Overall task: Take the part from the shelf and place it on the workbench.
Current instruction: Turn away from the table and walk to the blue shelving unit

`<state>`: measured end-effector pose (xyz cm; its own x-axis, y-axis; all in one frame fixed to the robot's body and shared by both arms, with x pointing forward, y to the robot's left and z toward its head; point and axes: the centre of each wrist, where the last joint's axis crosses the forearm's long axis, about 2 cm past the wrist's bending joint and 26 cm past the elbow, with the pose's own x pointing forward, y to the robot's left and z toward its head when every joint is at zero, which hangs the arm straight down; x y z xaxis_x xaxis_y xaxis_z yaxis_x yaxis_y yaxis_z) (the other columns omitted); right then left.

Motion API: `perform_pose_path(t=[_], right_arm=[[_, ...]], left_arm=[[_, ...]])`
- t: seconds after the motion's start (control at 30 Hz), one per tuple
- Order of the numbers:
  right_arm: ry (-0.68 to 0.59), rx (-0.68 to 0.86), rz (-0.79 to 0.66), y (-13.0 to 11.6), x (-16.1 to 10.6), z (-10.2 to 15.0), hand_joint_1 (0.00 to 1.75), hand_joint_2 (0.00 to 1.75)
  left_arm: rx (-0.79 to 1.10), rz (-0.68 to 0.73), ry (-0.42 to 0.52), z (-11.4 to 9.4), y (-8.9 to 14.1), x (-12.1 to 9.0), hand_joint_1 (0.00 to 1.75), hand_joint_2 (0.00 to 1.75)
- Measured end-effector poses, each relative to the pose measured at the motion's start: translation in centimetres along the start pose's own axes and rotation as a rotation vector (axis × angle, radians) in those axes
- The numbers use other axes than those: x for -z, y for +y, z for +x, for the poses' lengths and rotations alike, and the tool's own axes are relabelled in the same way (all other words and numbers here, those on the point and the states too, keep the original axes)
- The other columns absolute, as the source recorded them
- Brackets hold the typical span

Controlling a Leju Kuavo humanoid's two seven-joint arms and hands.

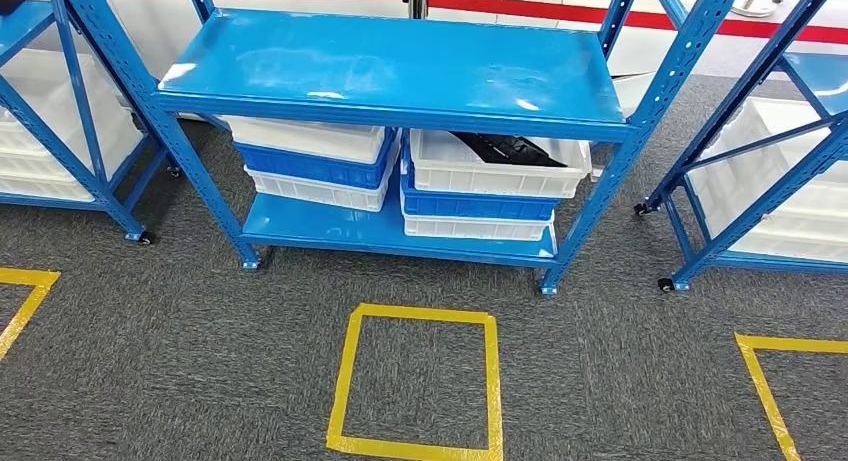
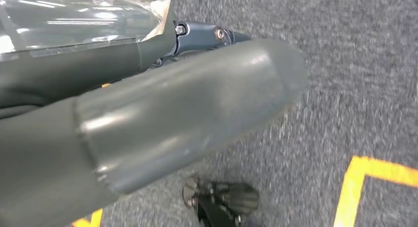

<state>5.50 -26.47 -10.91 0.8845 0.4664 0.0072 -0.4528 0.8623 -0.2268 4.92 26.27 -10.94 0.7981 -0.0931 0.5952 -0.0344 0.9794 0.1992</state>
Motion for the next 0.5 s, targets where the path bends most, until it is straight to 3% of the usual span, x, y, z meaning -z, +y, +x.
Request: perform_pose_path(t=[0.5], right_arm=[[-0.006,0.002,0.002,0.22,-0.09,0.29,0.0,0.0]], left_arm=[[0.014,0.002,0.005,-0.06,0.27,0.04,0.0,0.0]])
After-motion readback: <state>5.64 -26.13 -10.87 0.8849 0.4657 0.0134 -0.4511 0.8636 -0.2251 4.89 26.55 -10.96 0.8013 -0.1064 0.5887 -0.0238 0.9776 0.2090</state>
